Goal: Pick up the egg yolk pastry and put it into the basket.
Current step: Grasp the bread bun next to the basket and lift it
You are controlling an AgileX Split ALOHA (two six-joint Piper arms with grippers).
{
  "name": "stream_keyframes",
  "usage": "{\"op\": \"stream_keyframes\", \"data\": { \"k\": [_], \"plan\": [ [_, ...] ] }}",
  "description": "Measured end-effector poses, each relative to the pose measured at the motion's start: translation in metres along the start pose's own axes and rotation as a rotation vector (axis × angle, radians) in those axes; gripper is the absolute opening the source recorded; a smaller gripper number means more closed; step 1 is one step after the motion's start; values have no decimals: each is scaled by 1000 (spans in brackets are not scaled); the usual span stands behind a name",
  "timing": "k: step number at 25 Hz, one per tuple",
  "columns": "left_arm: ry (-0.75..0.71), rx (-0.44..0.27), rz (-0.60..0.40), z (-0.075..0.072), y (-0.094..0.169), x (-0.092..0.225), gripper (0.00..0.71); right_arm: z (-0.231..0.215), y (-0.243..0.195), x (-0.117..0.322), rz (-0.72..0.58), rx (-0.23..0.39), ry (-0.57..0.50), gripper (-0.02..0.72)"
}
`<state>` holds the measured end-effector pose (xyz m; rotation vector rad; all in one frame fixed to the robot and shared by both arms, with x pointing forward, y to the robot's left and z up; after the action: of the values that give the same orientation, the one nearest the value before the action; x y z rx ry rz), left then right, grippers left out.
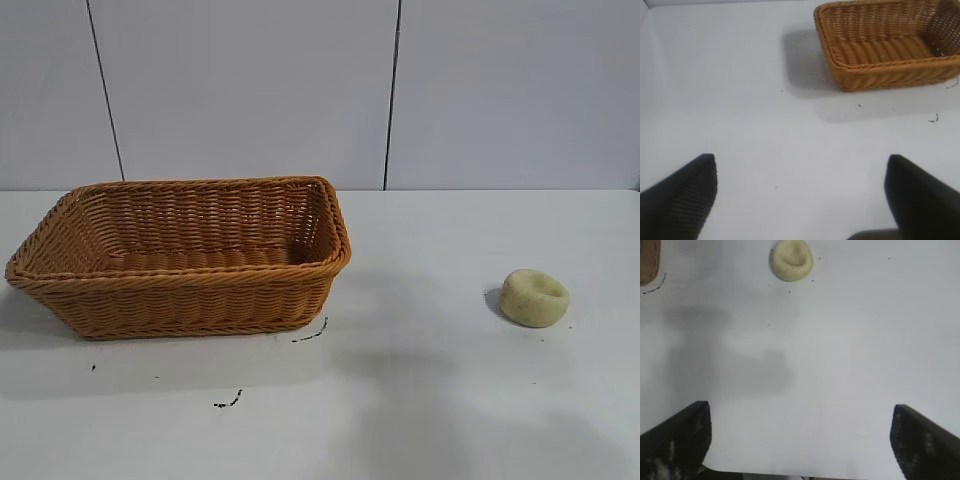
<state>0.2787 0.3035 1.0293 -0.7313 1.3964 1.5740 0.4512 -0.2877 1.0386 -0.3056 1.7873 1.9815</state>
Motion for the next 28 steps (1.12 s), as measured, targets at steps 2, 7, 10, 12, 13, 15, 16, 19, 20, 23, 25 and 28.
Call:
{"op": "stream_keyframes", "data": {
  "k": [2,7,10,12,13,15,16,19,20,23,25,28],
  "plan": [
    [0,0,0,0,0,0,693,3,-25,-20,79,16,-2,697],
    [0,0,0,0,0,0,693,9,-82,-67,187,35,26,697],
    [0,0,0,0,0,0,693,13,-114,-92,216,40,35,697],
    [0,0,0,0,0,0,693,15,-131,-106,224,41,38,697],
    [0,0,0,0,0,0,693,16,-140,-113,227,41,38,697],
    [0,0,0,0,0,0,693,18,-153,-123,229,40,40,697],
    [0,0,0,0,0,0,693,20,-161,-125,236,39,45,697],
    [0,0,0,0,0,0,693,32,-176,-126,255,28,98,697],
    [0,0,0,0,0,0,693,38,-180,-125,258,21,115,697],
    [0,0,0,0,0,0,693,50,-189,-121,265,8,140,697],
    [0,0,0,0,0,0,693,51,-196,-119,267,8,141,697],
    [0,0,0,0,0,0,693,49,-210,-115,290,15,136,697]
  ]
}}
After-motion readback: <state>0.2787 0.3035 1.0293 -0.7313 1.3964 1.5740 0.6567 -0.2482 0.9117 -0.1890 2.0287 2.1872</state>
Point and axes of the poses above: a point on each arm's last joint axis where the gripper is mounted, y pointing back along that axis away from the gripper, z along the wrist's bending axis when the last joint is at zero, x = y × z, the point moved 5 cm from there along -y, pointing out along that axis toward the gripper, and after that the axes turned 9 degrees about -y, right-handed, at the moved point
